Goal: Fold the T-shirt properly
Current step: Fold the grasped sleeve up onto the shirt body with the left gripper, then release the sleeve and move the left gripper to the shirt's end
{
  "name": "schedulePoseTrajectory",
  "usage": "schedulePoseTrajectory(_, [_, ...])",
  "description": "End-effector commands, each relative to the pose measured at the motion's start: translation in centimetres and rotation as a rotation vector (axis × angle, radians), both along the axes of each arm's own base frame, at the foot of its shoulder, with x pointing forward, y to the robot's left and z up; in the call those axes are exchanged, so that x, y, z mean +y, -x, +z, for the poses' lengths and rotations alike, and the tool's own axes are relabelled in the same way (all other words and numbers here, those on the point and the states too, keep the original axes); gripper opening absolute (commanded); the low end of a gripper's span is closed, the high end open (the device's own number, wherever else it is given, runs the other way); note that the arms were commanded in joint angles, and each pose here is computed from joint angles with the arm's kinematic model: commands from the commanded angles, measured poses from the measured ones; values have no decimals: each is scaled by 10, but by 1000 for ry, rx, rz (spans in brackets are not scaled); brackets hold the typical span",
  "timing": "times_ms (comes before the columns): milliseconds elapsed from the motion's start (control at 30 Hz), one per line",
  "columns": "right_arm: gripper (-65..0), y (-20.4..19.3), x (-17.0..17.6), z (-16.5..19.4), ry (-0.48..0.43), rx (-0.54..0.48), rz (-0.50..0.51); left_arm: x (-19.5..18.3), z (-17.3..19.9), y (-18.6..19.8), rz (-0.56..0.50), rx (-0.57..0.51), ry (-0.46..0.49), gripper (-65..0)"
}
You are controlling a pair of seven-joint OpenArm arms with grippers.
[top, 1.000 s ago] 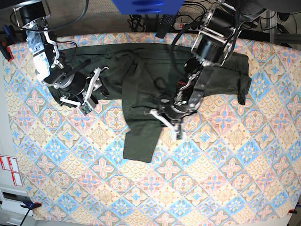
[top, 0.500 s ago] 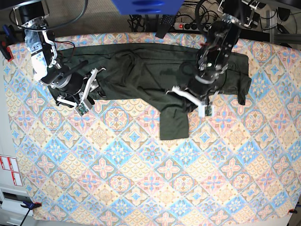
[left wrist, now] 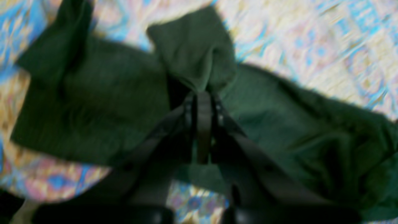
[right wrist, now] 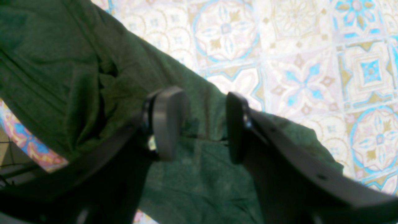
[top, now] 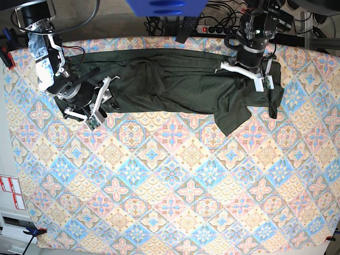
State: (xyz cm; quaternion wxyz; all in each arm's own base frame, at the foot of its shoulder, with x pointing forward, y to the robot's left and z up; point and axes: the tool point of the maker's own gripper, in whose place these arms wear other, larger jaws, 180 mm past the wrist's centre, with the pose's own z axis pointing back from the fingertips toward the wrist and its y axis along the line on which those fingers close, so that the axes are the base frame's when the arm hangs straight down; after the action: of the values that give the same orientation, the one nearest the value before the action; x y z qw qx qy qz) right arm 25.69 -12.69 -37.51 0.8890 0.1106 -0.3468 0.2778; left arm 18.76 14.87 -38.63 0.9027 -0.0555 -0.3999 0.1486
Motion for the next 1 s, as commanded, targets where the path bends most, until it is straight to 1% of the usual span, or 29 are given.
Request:
schedulePoseTrajectory(0, [-403,-8,0,11,-13,-41,1,1,6,0,-2,-24,-9,-650])
schedulePoseTrajectory(167, [-403,-8,0,11,-13,-41,1,-1,-4,16,-8,26,-5,-650])
schedulePoseTrajectory(300, [-403,-8,0,11,-13,-41,1,3,-22,25,-5,84,-14,-650])
schedulePoseTrajectory(367, [-403,-8,0,11,-13,-41,1,1,-29,28,-18,145,1,-642])
schedulePoseTrajectory(400, [-403,-8,0,11,-13,-41,1,-1,-31,25,-26,167,12,-618])
schedulePoseTrajectory(433, [-403,-8,-1,11,-12,-39,1,-4,-32,22,-34,190,25,-580])
schedulePoseTrajectory(533, [-403,-8,-1,11,-12,-39,1,-8,-32,14,-49,218,44,-443])
schedulePoseTrajectory(567, [-403,-8,-1,11,-12,-39,1,-8,-29,7,-49,200,43,-391])
schedulePoseTrajectory(700, [-403,-8,-1,11,-12,-39,1,-2,-17,-22,-34,135,33,-227])
schedulePoseTrajectory(767, [-403,-8,-1,11,-12,-39,1,4,-17,-32,-21,122,26,-184])
schedulePoseTrajectory(800, [-403,-8,-1,11,-12,-39,1,6,-17,-39,-17,115,22,-176])
schedulePoseTrajectory(967, [-403,-8,-1,11,-12,-39,1,21,-20,-66,17,98,5,-175])
